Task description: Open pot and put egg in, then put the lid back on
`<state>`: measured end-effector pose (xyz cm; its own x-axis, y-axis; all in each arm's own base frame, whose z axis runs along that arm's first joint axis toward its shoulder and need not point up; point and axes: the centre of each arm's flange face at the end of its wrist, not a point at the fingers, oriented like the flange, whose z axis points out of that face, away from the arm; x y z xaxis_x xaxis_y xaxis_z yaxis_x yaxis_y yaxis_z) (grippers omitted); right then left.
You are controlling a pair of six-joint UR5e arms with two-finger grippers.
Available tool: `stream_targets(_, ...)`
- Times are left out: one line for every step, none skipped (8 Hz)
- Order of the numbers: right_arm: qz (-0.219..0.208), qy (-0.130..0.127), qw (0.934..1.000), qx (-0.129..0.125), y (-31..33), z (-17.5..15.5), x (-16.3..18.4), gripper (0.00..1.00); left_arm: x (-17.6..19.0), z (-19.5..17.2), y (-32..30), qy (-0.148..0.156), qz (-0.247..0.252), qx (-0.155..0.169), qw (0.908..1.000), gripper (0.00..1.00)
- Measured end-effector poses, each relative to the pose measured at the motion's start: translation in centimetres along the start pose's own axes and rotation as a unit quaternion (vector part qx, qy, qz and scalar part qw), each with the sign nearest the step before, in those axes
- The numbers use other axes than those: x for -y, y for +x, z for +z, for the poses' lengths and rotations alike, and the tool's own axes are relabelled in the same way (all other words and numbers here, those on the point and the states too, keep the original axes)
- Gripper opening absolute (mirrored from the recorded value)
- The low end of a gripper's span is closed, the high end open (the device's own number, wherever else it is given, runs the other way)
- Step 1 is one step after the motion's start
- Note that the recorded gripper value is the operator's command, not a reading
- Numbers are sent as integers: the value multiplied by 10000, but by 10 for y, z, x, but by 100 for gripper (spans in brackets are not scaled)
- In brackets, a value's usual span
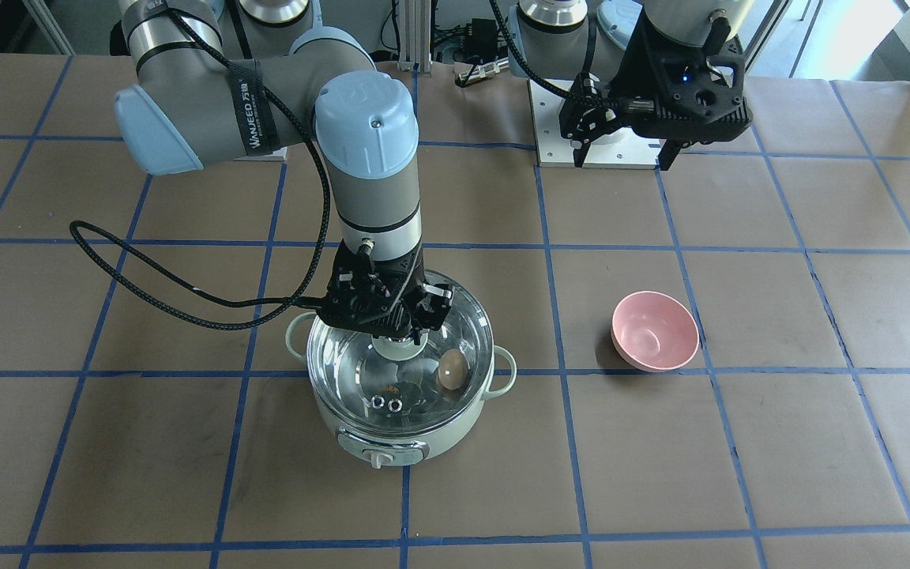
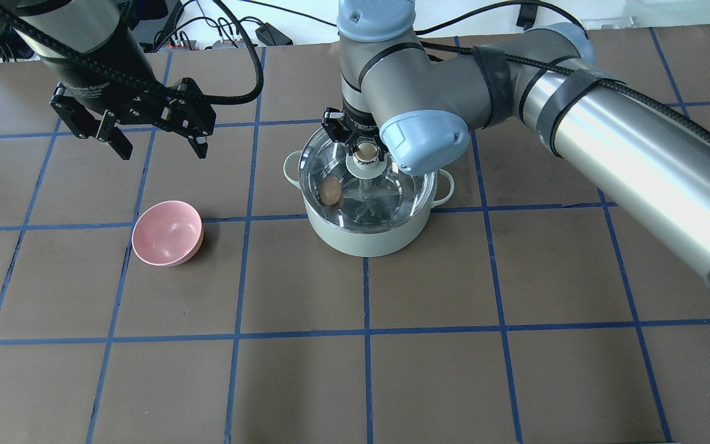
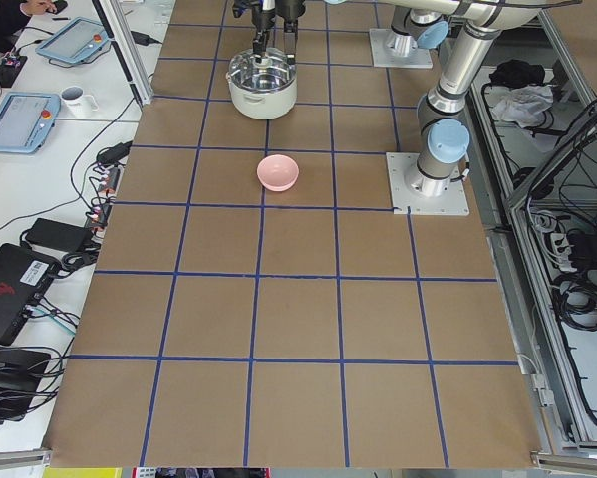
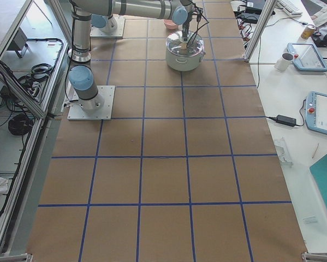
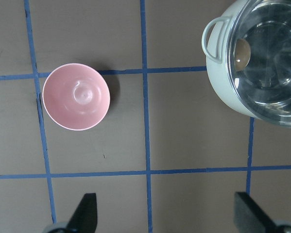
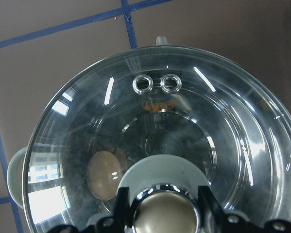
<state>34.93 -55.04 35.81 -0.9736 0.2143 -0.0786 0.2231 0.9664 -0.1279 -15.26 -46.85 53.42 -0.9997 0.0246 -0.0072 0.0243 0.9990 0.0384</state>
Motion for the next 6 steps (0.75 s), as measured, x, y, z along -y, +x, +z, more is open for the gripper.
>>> stream_targets(0,-4,10000,-9,0,0,0,72,0,0,0,2,1,-1,10000,100)
stream_targets(-8,10,10000,-39,1,0,0,86,0,0,0,3,1,-4,10000,100)
stream_targets(-53,49,9999,-111,2,0,1,92,0,0,0,6,-1,-7,10000,100)
stream_targets(-85,77,9998,-154,3,0,2,92,0,0,-1,5,-8,-11,10000,100)
stream_targets(-80,83,9998,-142,3,-1,2,92,1,0,-1,4,-8,-14,10000,100)
stream_targets(-78,109,9998,-113,5,-5,5,93,1,0,-1,4,-8,-15,10000,100)
